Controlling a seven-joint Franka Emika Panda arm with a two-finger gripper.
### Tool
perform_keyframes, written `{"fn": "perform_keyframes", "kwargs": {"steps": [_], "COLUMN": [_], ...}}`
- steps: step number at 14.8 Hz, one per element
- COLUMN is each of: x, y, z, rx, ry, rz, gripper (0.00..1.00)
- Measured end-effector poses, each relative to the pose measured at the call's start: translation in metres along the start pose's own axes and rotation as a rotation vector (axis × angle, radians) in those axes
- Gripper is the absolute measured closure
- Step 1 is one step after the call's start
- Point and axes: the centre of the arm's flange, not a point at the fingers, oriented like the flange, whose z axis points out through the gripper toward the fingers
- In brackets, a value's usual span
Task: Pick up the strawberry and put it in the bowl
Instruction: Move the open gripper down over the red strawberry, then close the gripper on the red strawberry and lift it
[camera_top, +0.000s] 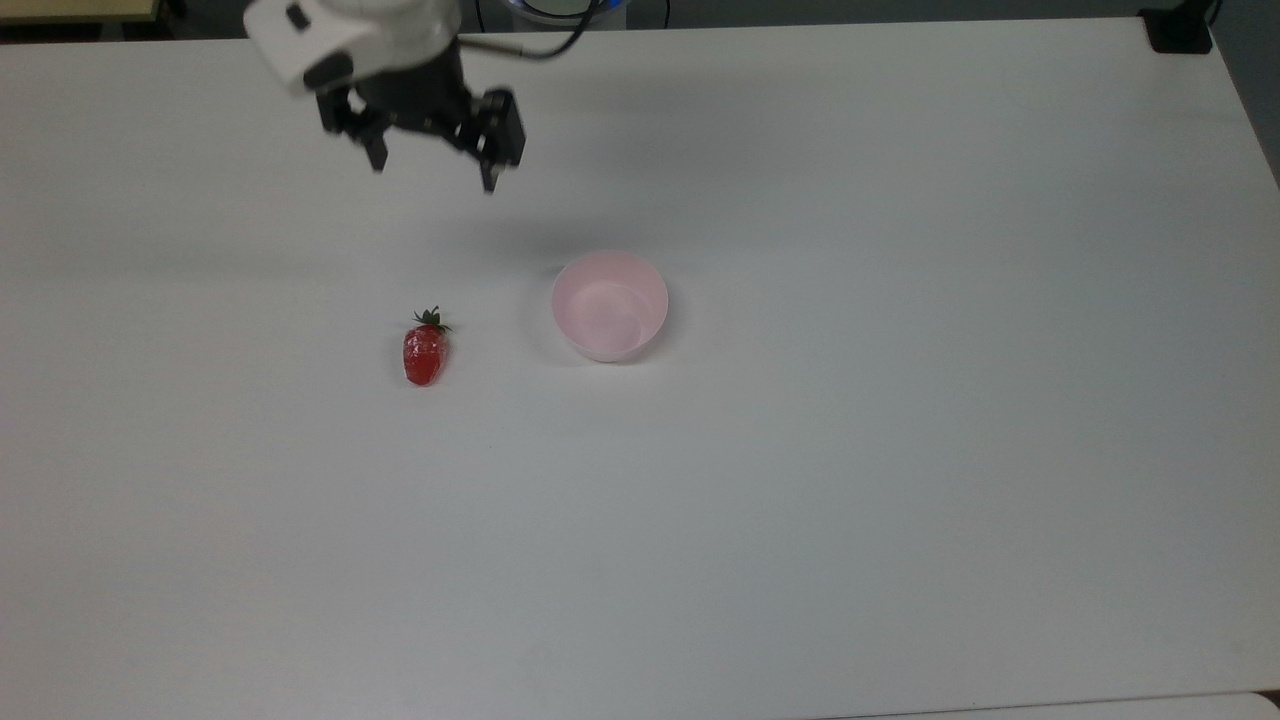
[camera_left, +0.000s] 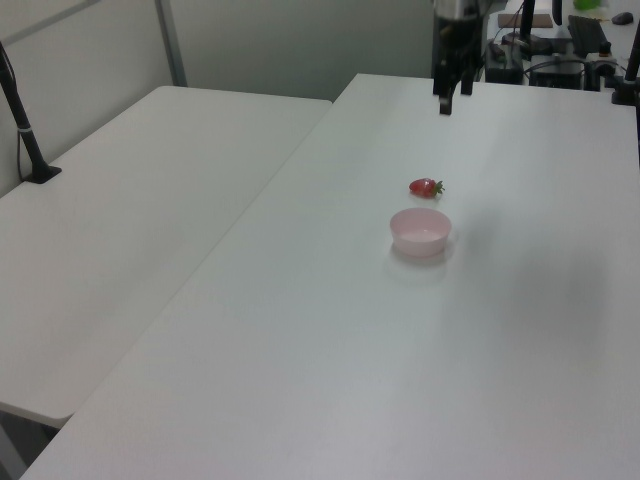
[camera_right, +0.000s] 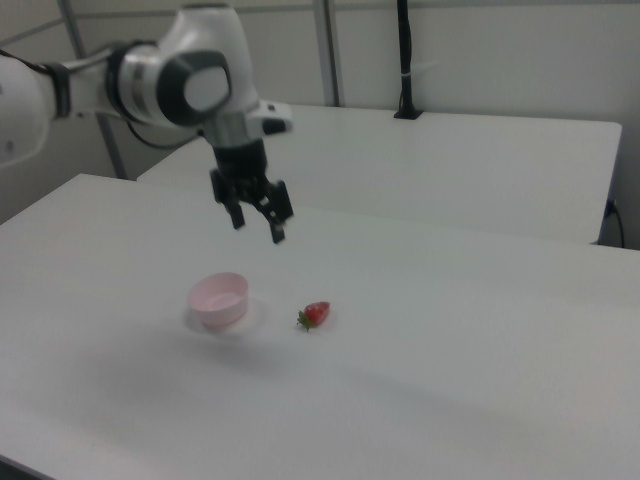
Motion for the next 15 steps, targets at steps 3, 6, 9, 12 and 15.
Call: {"fn": "perform_keyframes", "kwargs": {"steps": [3,6,9,12,15], "x": [0.02,0.037,0.045,0.051,0.054], "y": [0.018,0.034,0.033,0.031,0.026], "z": [0.073,0.136,0.167,0.182,0.186], "rx": [-0.02,-0.041,-0.05,-0.055,-0.053], "ry": [-0.007,-0.03,-0.022,0.002,0.023], "rz": [0.017,0.007,-0.003,-0.009,-0.015], "gripper": [0.01,0.04,0.04,0.08,0.09]}}
